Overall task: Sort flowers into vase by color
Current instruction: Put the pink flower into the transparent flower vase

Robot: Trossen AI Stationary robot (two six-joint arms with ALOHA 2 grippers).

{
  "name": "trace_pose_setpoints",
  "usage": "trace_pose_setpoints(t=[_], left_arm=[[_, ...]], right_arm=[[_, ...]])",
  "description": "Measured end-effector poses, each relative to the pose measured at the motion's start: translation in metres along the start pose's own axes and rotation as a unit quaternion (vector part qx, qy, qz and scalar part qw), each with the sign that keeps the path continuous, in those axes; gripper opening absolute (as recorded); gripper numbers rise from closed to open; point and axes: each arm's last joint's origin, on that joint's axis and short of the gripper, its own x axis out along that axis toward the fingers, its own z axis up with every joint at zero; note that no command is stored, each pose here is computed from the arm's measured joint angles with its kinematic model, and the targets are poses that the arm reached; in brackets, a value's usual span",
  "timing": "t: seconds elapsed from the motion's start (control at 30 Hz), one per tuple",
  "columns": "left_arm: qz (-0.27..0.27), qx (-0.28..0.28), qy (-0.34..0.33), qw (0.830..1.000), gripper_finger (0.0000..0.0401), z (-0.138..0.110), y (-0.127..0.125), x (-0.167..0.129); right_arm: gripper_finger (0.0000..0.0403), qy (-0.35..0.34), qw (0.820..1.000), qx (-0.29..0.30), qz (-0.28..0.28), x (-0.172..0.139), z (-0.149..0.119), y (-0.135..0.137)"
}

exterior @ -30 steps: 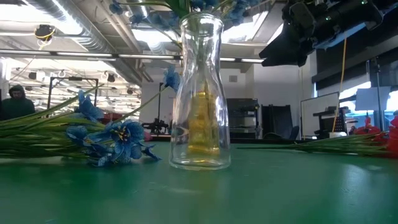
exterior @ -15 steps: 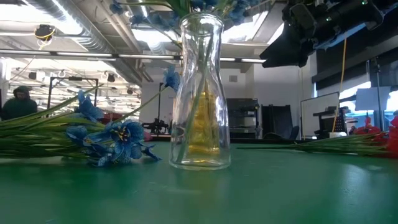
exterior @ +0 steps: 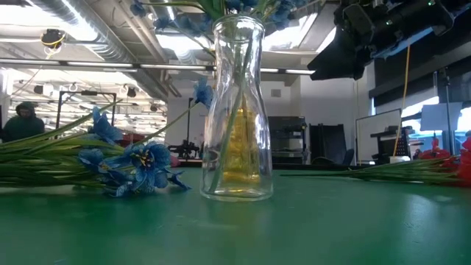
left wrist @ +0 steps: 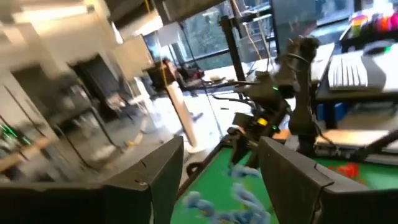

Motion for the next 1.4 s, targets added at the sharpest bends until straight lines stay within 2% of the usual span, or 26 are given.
trace_pose_setpoints(t=[0.1,0.17,0.3,0.4,0.5,0.63,0.73,0.83,1.0,1.1,1.23,1.4], left_arm=[[-0.033,-0.058,0.045,0.997,0.0194,-0.003,0.048,0.020],[-0.024,-0.089,0.092,0.992,0.0192,-0.010,0.081,0.036],[0.071,-0.091,0.182,0.976,0.0191,-0.034,0.129,0.064],[0.135,-0.082,0.246,0.956,0.0191,-0.048,0.154,0.080],[0.173,-0.086,0.299,0.934,0.0191,-0.057,0.175,0.097],[0.166,-0.076,0.357,0.916,0.0191,-0.075,0.185,0.122],[0.151,-0.068,0.394,0.904,0.0191,-0.097,0.190,0.141],[0.130,-0.077,0.409,0.900,0.0191,-0.124,0.197,0.157],[0.071,-0.133,0.417,0.897,0.0186,-0.180,0.209,0.173],[0.056,-0.155,0.434,0.886,0.0178,-0.215,0.216,0.176],[0.078,-0.159,0.479,0.860,0.0168,-0.261,0.223,0.173],[0.073,-0.197,0.515,0.831,0.0159,-0.308,0.229,0.165]], right_arm=[[0.0230,0.000,1.000,0.000,0.000,0.000,0.000,0.000],[0.0230,0.000,1.000,0.000,0.000,0.000,0.000,0.000],[0.0230,0.000,1.000,0.000,0.000,0.000,0.000,0.000],[0.0230,0.000,1.000,0.000,0.000,0.000,0.000,0.000],[0.0230,0.000,1.000,0.000,0.000,0.000,0.000,0.000],[0.0230,0.000,1.000,-0.003,0.000,0.000,0.000,0.000],[0.0230,0.001,1.000,-0.003,0.000,0.000,0.000,0.000],[0.0230,0.005,1.000,-0.005,-0.001,0.000,-0.001,0.000],[0.0230,0.019,1.000,-0.009,-0.004,0.000,-0.004,-0.001],[0.0230,0.023,1.000,-0.010,-0.005,0.000,-0.004,-0.001],[0.0230,0.022,1.000,-0.010,-0.005,0.000,-0.004,-0.001],[0.0230,0.021,1.000,-0.009,-0.005,0.000,-0.004,-0.001]])
